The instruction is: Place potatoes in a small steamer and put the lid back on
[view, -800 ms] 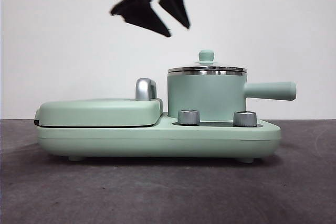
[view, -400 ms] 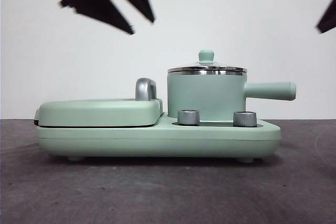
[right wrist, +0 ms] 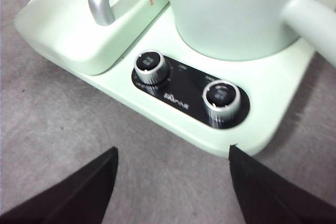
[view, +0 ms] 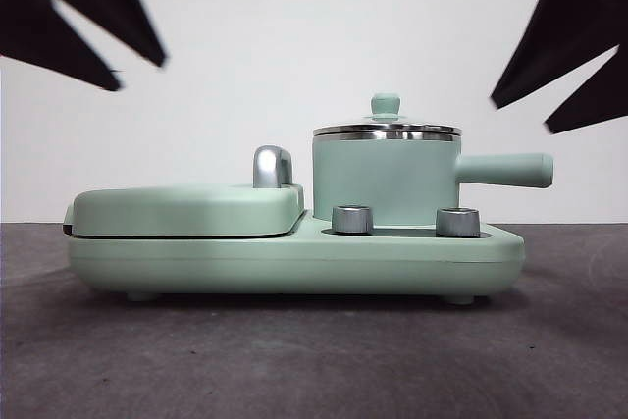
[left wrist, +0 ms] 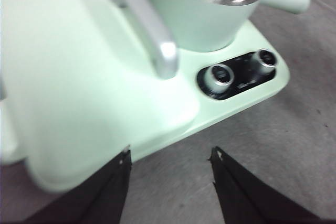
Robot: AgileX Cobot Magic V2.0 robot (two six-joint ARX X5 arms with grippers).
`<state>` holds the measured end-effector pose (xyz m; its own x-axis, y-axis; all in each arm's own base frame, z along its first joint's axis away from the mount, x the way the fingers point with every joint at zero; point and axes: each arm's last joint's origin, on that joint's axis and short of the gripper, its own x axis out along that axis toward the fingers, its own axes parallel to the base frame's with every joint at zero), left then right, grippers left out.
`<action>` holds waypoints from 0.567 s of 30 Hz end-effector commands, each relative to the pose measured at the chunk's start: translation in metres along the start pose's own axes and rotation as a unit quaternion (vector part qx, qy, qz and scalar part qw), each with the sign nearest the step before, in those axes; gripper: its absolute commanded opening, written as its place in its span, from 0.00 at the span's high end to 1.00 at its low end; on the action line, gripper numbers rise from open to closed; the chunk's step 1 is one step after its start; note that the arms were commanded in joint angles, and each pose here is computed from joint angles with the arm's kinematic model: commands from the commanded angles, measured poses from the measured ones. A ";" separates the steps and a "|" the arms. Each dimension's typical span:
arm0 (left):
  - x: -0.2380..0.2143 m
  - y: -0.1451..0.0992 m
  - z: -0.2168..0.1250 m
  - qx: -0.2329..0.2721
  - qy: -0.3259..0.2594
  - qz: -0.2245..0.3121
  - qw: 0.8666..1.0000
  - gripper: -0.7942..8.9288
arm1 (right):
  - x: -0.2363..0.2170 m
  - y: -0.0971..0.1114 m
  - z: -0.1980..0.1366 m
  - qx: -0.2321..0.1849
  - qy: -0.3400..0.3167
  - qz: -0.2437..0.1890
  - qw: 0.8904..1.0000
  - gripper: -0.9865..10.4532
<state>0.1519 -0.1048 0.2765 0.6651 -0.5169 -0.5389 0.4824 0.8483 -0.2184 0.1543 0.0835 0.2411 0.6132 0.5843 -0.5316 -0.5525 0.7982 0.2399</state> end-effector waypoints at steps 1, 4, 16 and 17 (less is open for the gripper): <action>-0.011 0.001 -0.006 -0.019 -0.003 0.016 1.000 0.66 | 0.007 0.004 0.013 -0.020 -0.011 0.012 1.000 0.63; -0.018 0.003 -0.012 -0.019 0.011 0.042 0.999 0.66 | 0.014 0.006 0.018 -0.026 -0.002 0.019 0.999 0.63; -0.020 0.003 -0.012 -0.016 0.008 0.043 0.999 0.91 | 0.014 0.010 0.023 -0.029 -0.011 0.029 0.999 0.90; -0.020 0.003 -0.012 -0.016 0.008 0.039 0.999 0.91 | 0.013 0.011 0.022 -0.023 -0.004 0.043 0.999 0.90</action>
<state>0.1327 -0.0890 0.2751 0.6916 -0.4358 -0.5759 0.4025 0.8947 -0.1937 0.1687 0.1006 0.2504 0.5772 0.6326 -0.5164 -0.6141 0.7531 0.2361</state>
